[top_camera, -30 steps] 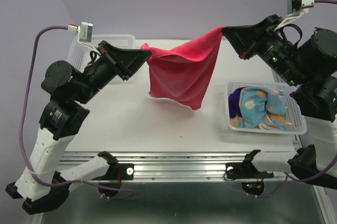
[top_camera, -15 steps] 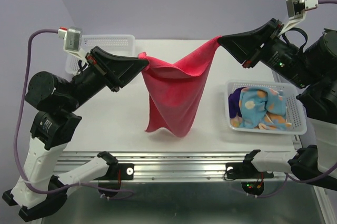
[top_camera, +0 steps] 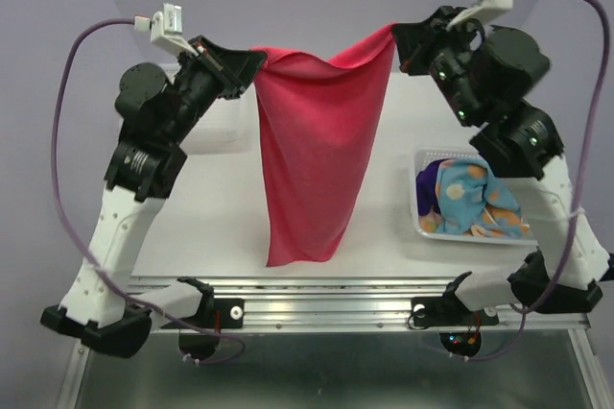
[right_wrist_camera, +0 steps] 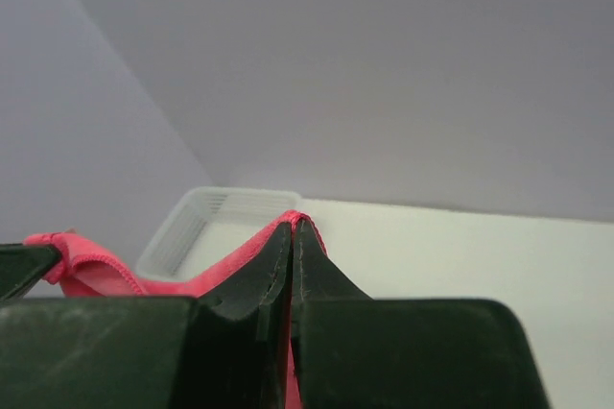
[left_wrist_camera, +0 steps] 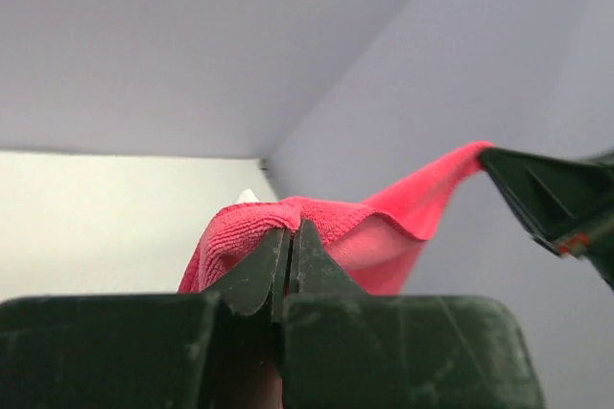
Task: Fold and stack the towels
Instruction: Flatten out the crumpled towel
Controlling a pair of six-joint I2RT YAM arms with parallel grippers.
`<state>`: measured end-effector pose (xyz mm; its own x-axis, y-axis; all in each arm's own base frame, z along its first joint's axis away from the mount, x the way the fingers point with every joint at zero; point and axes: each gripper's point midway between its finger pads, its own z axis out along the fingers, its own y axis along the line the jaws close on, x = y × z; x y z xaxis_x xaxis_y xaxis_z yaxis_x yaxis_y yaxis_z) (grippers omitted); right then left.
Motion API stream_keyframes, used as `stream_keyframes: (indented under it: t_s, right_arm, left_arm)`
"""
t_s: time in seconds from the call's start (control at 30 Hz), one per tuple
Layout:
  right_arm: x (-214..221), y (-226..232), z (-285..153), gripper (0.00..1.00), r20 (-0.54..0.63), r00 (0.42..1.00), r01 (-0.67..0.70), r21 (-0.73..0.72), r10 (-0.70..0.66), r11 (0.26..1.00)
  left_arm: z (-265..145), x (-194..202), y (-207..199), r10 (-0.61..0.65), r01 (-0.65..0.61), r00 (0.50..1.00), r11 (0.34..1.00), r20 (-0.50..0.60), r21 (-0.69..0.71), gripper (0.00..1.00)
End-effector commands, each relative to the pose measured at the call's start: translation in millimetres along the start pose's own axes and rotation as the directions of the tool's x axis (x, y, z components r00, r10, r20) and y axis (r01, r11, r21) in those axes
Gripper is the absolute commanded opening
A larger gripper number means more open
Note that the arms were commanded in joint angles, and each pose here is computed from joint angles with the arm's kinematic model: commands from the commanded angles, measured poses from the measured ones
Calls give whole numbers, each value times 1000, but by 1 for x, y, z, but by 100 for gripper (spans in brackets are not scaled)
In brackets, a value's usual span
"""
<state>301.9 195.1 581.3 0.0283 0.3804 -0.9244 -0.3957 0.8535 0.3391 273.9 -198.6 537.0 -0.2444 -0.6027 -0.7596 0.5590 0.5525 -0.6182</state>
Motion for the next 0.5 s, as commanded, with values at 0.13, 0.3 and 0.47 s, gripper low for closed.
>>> stream_keyframes:
  t_s: [0.13,0.3,0.47]
  right_arm:
    - [53,-94,133,1,24,989,134,250,-144,959]
    - [5,-78,143,1,165,968,158,168,-186,973]
    - [-34,-57,114,1,229,960,142,99,-162,985]
  left_arm:
    - [90,-5,121,-2,-2,998,999,-69,-52,0]
    - [113,-23,94,41,-30,994,993,-101,114,0]
    - [92,-35,64,77,-66,995,982,-59,177,0]
